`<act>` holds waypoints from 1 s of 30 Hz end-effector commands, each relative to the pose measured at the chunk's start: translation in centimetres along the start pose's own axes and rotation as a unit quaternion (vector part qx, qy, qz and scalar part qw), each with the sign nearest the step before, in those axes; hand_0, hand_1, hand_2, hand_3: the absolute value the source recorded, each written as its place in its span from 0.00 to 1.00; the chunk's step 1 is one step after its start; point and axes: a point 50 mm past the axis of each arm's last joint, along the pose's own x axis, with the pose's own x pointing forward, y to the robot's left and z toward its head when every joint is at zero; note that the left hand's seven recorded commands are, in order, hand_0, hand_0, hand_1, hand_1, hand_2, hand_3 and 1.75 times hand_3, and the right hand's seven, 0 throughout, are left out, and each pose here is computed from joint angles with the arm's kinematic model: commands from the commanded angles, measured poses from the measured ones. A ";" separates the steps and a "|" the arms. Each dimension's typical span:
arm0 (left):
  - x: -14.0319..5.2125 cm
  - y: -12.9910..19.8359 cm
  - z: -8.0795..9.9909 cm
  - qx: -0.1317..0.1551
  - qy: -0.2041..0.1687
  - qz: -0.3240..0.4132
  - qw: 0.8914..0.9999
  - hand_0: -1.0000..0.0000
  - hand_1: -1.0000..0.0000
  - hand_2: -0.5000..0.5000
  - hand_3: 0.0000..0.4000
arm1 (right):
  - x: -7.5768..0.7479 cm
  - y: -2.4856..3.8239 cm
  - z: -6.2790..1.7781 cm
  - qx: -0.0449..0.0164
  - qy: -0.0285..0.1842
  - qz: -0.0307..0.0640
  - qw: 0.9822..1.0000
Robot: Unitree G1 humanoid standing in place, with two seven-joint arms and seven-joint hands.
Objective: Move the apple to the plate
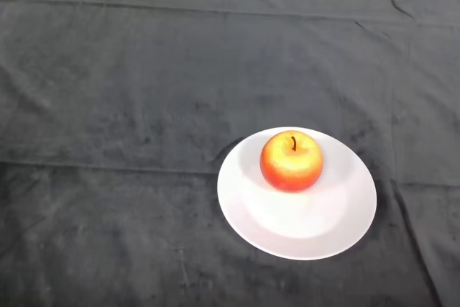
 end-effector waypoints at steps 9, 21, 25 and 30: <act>0.7 2.7 0.7 0.012 -0.004 0.065 0.998 1.00 1.00 0.50 0.00 | -1.21 2.91 -2.25 -0.018 0.034 0.049 0.998; 0.7 2.4 0.7 0.013 -0.007 0.075 0.997 1.00 1.00 0.50 0.00 | -1.20 2.91 -2.25 -0.018 0.034 0.049 0.998; 0.6 2.3 0.7 0.015 -0.008 0.075 0.997 1.00 1.00 0.50 0.00 | -1.20 2.91 -2.25 -0.018 0.034 0.049 0.998; 0.6 2.3 0.7 0.017 -0.009 0.075 0.997 1.00 1.00 0.50 0.00 | -1.20 2.91 -2.25 -0.018 0.034 0.049 0.998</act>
